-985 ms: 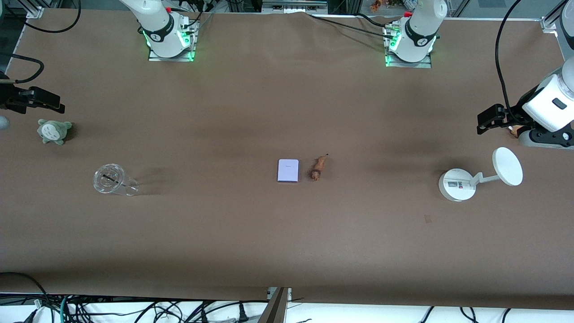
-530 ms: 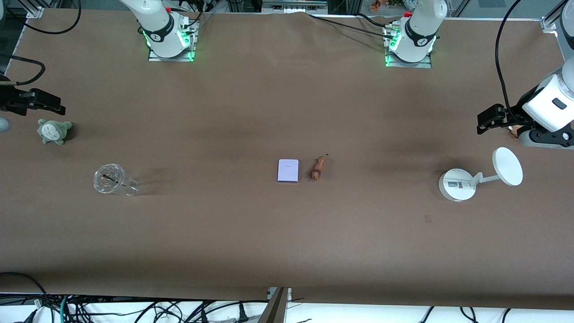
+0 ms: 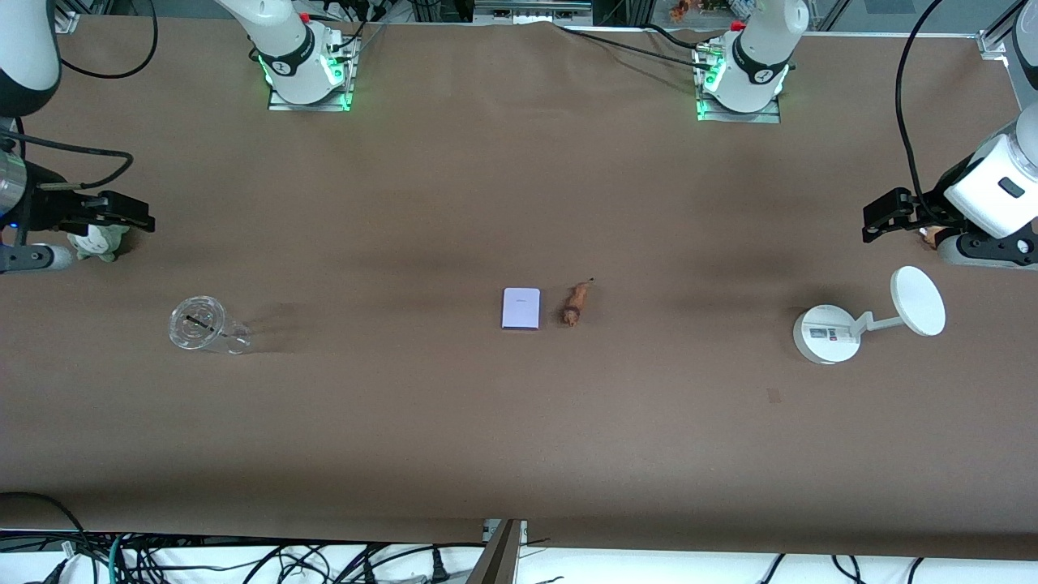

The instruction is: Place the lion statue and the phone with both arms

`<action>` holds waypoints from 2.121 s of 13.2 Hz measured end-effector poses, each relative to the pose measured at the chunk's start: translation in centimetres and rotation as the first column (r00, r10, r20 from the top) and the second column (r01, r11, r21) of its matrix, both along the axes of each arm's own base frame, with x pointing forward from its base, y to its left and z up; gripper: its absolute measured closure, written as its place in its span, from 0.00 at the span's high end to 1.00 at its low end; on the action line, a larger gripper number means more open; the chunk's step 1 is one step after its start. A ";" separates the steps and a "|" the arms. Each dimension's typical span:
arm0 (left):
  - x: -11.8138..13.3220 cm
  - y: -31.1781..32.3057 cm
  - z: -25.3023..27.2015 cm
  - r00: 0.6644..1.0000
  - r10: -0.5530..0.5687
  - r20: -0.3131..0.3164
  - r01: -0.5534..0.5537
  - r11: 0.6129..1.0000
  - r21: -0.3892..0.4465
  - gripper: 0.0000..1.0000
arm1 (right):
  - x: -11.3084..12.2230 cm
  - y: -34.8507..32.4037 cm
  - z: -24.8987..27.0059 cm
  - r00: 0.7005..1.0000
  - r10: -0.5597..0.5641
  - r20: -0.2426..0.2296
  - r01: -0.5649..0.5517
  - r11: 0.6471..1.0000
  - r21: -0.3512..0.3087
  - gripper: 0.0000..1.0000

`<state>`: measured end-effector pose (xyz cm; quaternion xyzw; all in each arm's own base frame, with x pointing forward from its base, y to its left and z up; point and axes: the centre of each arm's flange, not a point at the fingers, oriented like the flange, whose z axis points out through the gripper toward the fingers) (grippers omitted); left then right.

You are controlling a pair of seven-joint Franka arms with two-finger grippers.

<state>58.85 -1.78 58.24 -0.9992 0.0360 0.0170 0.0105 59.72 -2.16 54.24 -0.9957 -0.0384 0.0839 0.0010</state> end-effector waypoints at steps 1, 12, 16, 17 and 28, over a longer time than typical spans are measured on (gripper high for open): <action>0.0 0.0 0.0 1.000 0.000 0.000 0.000 1.000 0.000 1.00 | 0.1 0.0 -0.3 1.000 0.000 -0.004 0.000 1.000 0.000 1.00; 0.0 0.0 0.0 1.000 0.000 0.000 0.000 1.000 0.000 1.00 | 0.7 1.6 -1.9 0.999 0.023 -0.032 -0.023 1.000 -0.003 1.00; 0.0 0.0 0.0 1.000 0.000 0.000 0.000 1.000 0.000 1.00 | 0.9 2.5 -2.0 0.999 0.037 -0.025 -0.037 0.999 -0.002 1.00; 0.0 0.0 0.0 1.000 0.000 0.000 0.000 1.000 0.000 1.00 | 1.0 3.1 -2.0 0.999 0.046 -0.017 -0.046 0.999 -0.002 1.00; 0.1 -0.4 -0.7 1.000 -0.009 -0.017 0.009 1.000 -0.002 1.00 | 2.4 10.7 -4.1 0.999 0.005 0.038 -0.005 1.000 0.008 1.00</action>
